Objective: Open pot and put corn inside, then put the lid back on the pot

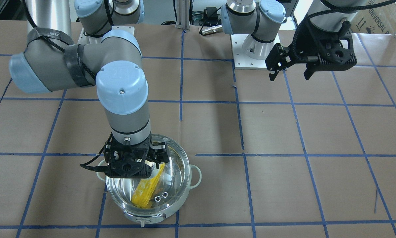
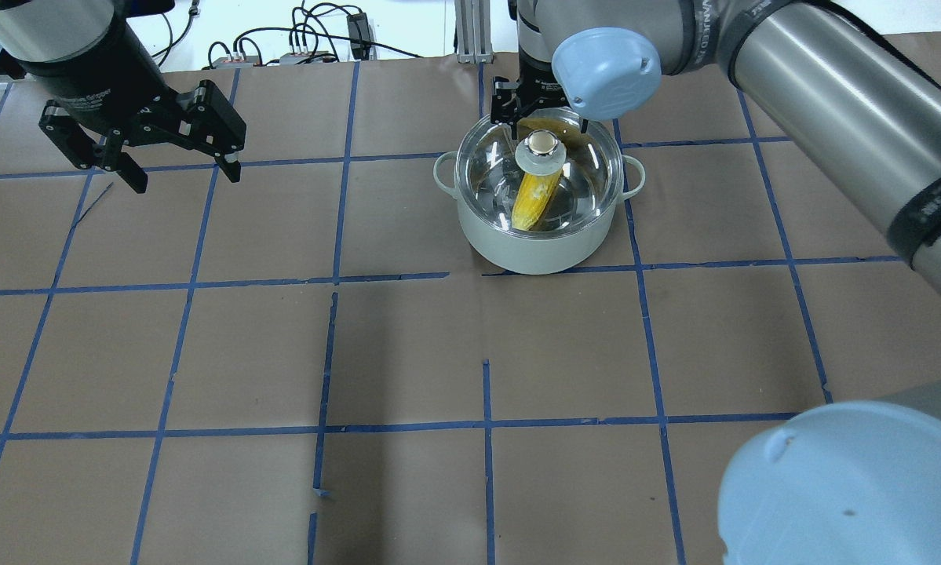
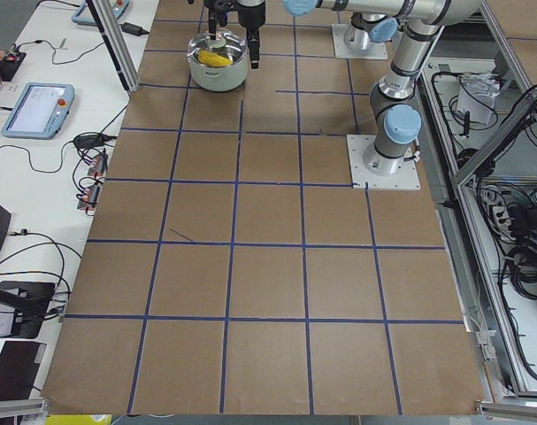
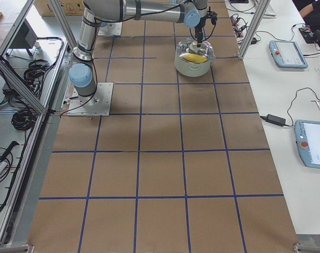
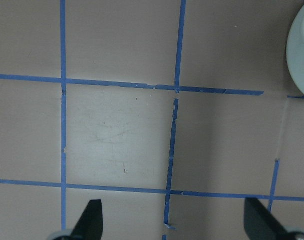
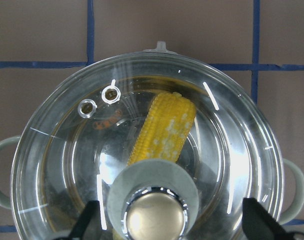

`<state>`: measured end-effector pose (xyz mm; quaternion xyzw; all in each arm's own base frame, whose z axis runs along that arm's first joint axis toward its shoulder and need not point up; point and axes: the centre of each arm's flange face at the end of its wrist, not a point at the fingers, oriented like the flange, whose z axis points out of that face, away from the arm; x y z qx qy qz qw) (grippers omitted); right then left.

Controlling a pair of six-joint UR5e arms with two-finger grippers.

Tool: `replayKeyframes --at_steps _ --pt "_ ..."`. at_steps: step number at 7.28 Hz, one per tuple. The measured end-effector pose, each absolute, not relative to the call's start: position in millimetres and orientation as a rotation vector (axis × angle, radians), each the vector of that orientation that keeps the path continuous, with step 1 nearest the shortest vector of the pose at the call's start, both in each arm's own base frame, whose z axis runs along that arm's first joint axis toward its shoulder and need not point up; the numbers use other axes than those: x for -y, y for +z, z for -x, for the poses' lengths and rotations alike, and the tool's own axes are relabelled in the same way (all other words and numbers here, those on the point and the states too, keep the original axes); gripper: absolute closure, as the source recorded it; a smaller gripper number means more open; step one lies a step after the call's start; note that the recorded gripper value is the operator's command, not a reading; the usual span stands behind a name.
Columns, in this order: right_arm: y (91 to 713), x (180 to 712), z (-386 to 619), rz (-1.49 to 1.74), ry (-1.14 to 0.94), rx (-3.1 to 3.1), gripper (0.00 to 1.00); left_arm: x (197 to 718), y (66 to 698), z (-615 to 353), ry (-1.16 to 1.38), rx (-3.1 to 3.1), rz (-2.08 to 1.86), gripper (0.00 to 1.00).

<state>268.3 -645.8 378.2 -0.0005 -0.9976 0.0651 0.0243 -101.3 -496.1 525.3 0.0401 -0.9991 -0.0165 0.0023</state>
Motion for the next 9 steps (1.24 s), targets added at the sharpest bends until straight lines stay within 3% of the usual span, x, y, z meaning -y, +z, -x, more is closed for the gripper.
replayKeyframes --at_steps 3,6,9 --pt "451.8 620.0 -181.1 0.181 0.215 3.069 0.0 495.7 525.3 101.4 -0.052 3.134 -0.126 0.0" --pt "519.2 546.8 -118.1 0.192 0.136 3.101 0.0 495.3 525.3 101.4 -0.051 3.133 -0.126 0.0" --pt "527.7 470.8 -109.3 0.151 0.136 3.118 0.0 495.1 525.3 101.5 -0.052 3.132 -0.126 0.0"
